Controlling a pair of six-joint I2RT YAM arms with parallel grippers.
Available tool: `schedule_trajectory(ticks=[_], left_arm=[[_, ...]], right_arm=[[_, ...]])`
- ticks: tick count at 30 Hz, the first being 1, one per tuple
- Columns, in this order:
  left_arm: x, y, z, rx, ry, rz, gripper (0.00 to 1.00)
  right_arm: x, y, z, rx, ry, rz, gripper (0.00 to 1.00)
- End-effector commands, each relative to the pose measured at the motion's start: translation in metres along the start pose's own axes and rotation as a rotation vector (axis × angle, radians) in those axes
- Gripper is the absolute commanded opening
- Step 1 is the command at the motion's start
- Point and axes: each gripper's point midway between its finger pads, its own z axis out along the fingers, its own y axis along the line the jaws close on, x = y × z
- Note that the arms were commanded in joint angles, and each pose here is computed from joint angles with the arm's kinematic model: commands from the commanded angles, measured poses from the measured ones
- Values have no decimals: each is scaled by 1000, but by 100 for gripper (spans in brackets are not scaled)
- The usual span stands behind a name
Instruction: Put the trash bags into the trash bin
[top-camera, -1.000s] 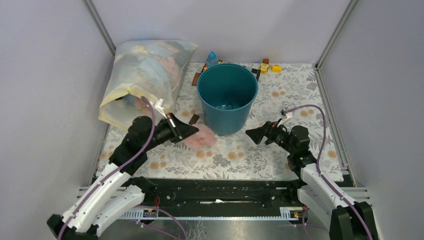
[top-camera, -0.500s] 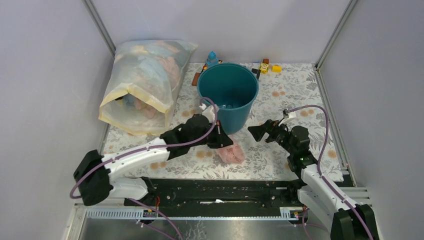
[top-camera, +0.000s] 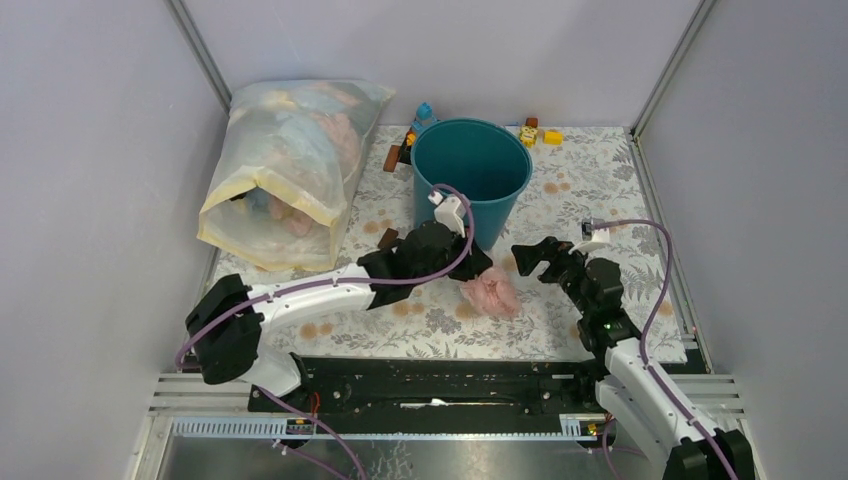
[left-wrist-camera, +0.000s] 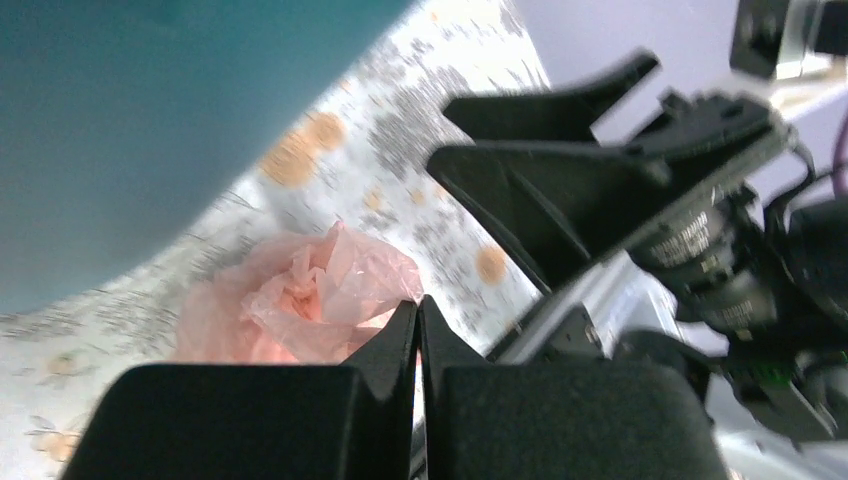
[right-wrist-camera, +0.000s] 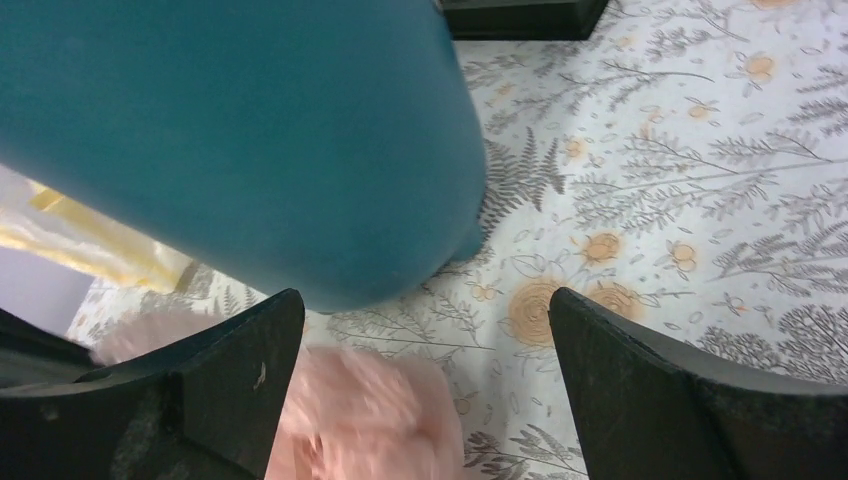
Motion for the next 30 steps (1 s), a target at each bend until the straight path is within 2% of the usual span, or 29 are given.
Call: schedule_trajectory(ticks=[1,6,11,13,14,16,20,25,27,30], left_arm=[[-73,26,-14,-132,-289,-27,0],[-94,87,-38,-240,-354,-109,0],[-94,110,-62,-298,-377,-100,0],[-95,116,-72,-322,-400,-94,0],[-96,117,-77,-328,-408,-90,0],[-95,120,-85,-344,-414,-84,0],[-88,120,-92,-336,-387,-69,0],[-70,98,-95,-202,-311,-40,0],[-62,85,-96,-116,-282,-19,1],[-56,85,-100,-110,-264,-3,1]], right_arm=[[-2,-18,6,100,-18,-2,100],[6,-17,14,87,28,10,100],[13,-17,28,77,64,43,99],[15,-17,38,92,91,85,93],[14,-20,44,118,107,116,84],[14,-22,55,168,145,180,80],[7,-5,82,101,142,302,67],[7,4,130,82,157,385,67],[8,21,150,29,165,390,68],[15,51,175,-28,202,361,68]])
